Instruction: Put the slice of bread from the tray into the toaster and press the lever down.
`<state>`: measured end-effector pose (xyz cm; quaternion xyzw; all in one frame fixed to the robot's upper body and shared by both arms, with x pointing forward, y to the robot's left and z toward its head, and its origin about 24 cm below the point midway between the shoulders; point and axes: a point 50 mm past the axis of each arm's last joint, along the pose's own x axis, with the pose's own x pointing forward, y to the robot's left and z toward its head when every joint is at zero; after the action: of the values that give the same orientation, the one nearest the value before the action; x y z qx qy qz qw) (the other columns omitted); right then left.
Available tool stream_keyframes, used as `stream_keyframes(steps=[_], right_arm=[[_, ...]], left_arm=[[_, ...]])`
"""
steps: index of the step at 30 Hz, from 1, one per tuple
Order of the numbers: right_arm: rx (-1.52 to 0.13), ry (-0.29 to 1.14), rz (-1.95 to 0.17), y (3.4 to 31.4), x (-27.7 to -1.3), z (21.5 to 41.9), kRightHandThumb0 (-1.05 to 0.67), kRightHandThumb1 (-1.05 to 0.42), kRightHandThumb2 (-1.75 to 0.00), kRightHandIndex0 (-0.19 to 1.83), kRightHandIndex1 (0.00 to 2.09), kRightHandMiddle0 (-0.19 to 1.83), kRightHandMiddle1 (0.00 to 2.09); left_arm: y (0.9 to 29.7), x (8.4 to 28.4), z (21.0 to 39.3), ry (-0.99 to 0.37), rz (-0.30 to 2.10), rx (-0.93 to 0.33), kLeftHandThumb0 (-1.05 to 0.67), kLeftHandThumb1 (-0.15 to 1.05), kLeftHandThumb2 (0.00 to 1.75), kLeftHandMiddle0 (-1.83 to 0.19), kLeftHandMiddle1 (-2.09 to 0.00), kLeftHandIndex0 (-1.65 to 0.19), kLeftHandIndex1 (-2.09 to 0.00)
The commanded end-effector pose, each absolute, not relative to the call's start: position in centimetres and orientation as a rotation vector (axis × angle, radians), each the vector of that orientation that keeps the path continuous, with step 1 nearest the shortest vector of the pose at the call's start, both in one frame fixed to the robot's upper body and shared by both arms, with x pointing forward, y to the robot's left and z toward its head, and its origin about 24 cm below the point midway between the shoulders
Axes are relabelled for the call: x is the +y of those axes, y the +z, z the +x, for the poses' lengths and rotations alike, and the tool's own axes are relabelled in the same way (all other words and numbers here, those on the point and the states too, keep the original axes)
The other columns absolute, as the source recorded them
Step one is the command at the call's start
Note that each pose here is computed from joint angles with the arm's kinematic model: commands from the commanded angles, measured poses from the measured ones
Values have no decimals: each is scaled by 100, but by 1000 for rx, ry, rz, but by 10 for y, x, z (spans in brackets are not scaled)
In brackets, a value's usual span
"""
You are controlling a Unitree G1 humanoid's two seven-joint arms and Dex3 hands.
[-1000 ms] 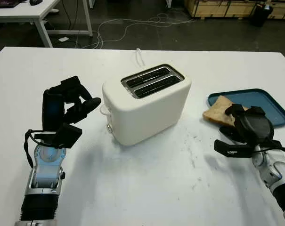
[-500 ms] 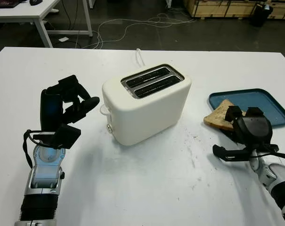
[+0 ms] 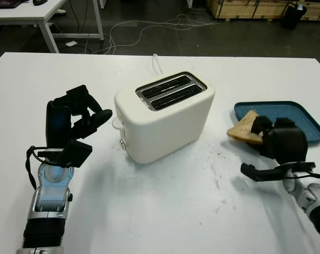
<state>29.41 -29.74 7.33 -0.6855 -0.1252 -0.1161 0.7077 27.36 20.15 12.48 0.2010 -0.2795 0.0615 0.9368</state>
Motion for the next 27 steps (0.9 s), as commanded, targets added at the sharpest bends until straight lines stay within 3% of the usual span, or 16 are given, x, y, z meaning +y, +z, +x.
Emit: stream_keyframes(steps=[1, 3, 4, 5, 12, 19, 27], right_arm=[[-373, -307, -1409, 99, -298, 300, -57, -92, -74, 157, 175, 157, 175], [-402, -330, -1317, 112, -301, 303, -62, -92, -69, 157, 175, 59, 175], [-397, -338, -1274, 118, -303, 305, -64, -92, -69, 157, 175, 30, 175], [-390, -341, -1225, 122, -306, 307, -67, -92, -67, 157, 175, 19, 175], [-315, -322, -1051, 136, -320, 321, -71, -92, -53, 132, 175, 56, 175], [-258, -261, -1080, 128, -321, 325, -73, -92, -49, 132, 175, 62, 175], [-168, -48, -1179, 102, -304, 322, -74, -92, -56, 129, 175, 70, 175]], left_arm=[[126, 201, 274, 129, 422, -585, -89, 92, 12, -126, -171, -104, -158], [125, 202, 274, 130, 422, -585, -90, 92, 13, -126, -172, -105, -160], [125, 202, 274, 130, 420, -584, -90, 92, 12, -127, -172, -105, -161], [125, 202, 274, 129, 419, -583, -90, 92, 12, -127, -172, -104, -161], [126, 202, 273, 136, 418, -585, -89, 92, 12, -126, -173, -104, -163], [127, 201, 274, 136, 414, -591, -88, 92, 11, -126, -172, -102, -164], [128, 201, 275, 138, 414, -596, -88, 92, 13, -125, -172, -102, -163]])
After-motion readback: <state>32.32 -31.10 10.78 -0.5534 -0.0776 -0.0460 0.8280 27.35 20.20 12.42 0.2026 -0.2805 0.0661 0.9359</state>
